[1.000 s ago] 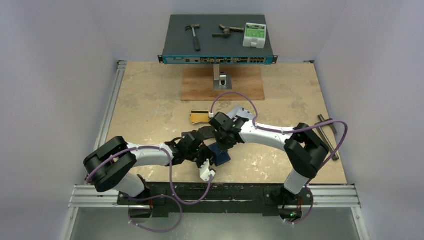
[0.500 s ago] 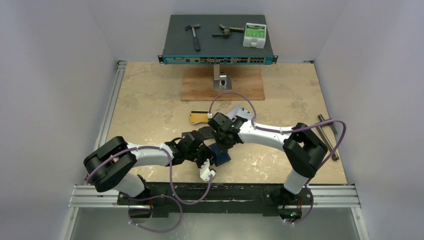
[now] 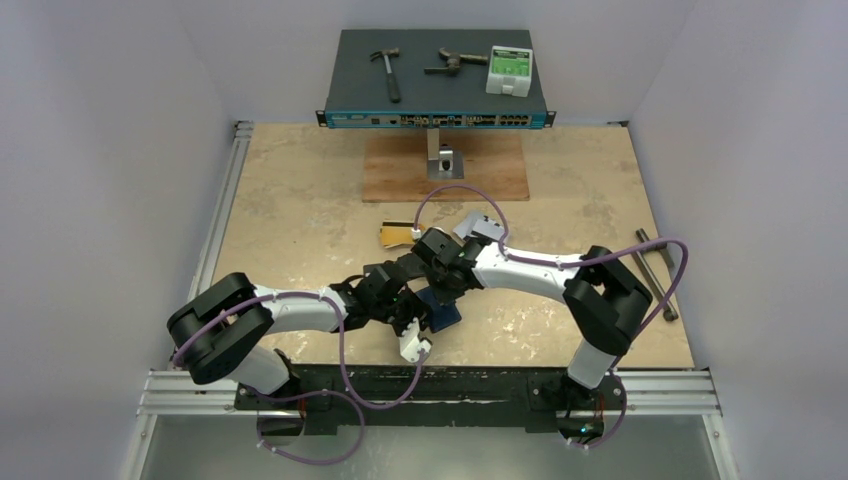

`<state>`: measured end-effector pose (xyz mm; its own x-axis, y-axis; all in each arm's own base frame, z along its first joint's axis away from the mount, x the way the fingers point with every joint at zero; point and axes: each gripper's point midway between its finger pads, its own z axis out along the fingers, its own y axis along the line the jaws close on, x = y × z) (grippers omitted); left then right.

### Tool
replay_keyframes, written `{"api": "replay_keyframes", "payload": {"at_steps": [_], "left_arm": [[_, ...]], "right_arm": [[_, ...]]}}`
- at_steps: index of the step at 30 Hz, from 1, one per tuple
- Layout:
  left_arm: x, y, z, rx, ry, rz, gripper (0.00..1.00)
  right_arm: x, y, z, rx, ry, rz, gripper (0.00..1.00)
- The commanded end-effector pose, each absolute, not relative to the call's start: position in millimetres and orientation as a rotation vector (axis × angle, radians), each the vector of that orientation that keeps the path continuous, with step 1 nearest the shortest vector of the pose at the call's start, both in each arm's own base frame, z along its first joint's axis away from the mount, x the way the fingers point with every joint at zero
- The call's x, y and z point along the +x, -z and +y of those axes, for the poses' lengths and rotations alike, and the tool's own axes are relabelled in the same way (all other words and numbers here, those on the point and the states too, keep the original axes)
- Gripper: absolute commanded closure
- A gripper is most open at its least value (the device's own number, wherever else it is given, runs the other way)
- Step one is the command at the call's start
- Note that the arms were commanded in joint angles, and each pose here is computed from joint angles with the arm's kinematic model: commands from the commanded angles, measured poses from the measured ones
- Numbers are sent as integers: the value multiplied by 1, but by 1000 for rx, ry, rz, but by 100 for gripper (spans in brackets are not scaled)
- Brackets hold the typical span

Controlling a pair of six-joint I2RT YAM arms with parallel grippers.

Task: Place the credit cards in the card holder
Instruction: Close the card holder at the center of the board.

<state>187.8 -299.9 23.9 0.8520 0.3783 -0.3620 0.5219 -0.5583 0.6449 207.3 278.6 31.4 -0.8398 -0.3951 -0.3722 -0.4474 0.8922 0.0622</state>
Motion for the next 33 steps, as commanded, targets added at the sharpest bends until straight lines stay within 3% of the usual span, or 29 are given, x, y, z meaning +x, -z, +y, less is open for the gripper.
{"api": "replay_keyframes", "payload": {"at_steps": [1,17,33], "left_arm": [[167,12,-266,2356,325,816,99],[170,12,-268,2351,317,823,99],[177,10,-276,2317,306,827,100]], "right_arm": [[186,1,279,-667,-182,2784,100],[156,30,280,-704,-150,2833,100],[95,84,270,-714,-212,2997,100]]}}
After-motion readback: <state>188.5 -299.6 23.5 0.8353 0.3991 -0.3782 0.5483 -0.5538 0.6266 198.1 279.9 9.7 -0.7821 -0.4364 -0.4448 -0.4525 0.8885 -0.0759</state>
